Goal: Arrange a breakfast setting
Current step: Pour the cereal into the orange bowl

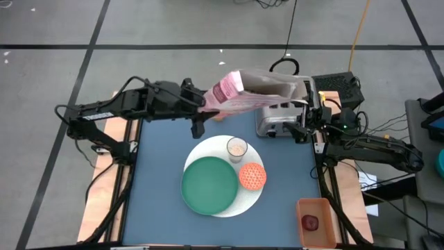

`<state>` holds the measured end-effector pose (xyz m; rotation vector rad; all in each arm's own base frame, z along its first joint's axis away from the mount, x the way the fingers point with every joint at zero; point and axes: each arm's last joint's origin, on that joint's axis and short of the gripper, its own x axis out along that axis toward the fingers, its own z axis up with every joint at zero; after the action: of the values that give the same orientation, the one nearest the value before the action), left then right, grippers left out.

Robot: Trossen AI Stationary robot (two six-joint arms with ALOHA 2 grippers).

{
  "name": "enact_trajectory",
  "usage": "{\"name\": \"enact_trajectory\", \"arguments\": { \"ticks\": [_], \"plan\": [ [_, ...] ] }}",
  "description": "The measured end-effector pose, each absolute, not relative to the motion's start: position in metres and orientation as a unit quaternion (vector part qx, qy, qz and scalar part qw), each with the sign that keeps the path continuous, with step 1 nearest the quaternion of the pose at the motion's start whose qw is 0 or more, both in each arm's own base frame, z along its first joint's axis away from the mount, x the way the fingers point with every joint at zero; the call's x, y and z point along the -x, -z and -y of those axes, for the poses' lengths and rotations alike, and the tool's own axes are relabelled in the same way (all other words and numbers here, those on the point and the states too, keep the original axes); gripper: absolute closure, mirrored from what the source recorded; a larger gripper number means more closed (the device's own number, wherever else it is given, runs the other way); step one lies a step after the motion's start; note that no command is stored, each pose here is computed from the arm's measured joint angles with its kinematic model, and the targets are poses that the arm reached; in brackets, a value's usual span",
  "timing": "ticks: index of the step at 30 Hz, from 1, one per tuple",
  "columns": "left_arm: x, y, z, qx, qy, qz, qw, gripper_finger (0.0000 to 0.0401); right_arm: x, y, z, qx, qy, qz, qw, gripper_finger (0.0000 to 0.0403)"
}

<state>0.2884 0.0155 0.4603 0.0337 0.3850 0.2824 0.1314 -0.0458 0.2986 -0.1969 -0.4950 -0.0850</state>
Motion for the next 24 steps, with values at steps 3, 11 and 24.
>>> {"name": "enact_trajectory", "arguments": {
  "ticks": [3, 11, 24],
  "plan": [
    [-0.288, -0.460, -0.009, -0.022, -0.145, -0.192, 0.970, 0.0202, -0.131, -0.299, 0.046, 0.097, 0.042, 0.245, 0.964, 0.0010],
    [-0.288, -0.460, -0.002, -0.030, -0.148, -0.190, 0.970, 0.0202, -0.131, -0.299, 0.046, 0.097, 0.042, 0.244, 0.964, 0.0010],
    [-0.290, -0.465, -0.002, -0.029, -0.148, -0.167, 0.974, 0.0203, -0.131, -0.299, 0.046, 0.097, 0.042, 0.244, 0.964, 0.0010]
  ]
}}
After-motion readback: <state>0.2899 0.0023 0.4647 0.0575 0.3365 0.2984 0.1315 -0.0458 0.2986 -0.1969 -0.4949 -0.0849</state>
